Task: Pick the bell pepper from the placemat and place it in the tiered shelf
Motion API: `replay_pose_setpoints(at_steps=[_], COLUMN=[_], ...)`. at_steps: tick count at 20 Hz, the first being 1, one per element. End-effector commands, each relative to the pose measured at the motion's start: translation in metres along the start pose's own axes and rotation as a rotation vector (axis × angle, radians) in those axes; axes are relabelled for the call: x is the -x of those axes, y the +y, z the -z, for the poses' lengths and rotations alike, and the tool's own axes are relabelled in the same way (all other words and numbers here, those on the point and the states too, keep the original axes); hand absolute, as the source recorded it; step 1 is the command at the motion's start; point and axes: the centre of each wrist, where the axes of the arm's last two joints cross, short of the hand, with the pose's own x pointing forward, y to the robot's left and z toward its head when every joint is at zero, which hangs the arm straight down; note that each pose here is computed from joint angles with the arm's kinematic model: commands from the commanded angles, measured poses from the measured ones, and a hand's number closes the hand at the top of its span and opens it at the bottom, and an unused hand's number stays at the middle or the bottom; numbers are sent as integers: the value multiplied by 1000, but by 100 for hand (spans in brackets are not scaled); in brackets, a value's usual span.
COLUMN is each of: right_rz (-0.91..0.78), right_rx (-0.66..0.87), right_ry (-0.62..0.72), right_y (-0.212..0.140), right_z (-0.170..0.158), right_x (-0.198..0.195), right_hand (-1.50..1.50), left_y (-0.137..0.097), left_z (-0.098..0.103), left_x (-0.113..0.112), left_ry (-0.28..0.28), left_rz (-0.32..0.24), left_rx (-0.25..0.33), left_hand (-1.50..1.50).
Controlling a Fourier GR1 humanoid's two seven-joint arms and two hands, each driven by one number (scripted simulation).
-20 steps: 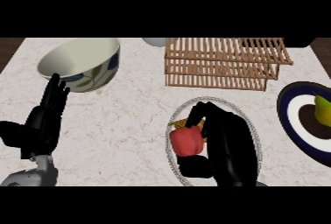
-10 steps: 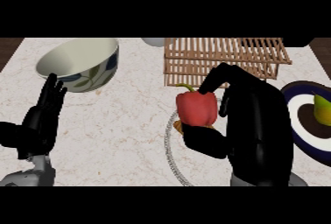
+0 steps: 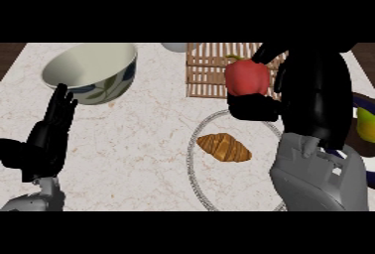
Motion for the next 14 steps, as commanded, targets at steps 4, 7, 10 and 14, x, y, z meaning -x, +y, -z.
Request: replay_pose_setpoints(at_steps=[4,7,10,14], right_rz=[20,40,37,65], right_rx=[36,53,84,106], right_ry=[112,108,73,73], right_y=[16,36,52,55], right_z=[54,68,79,107], right_x=[32,25,46,66], right_hand=[150,150,150,150], left_y=[-3,-3,-7,2], left_z=[-3,2,5,-3], left_x=[12,14,5,0], left_ry=[7,0,4,2], left_rz=[1,-12,-15,-3], left_rx=[12,15,8,6], left_hand=[0,0,0,0])
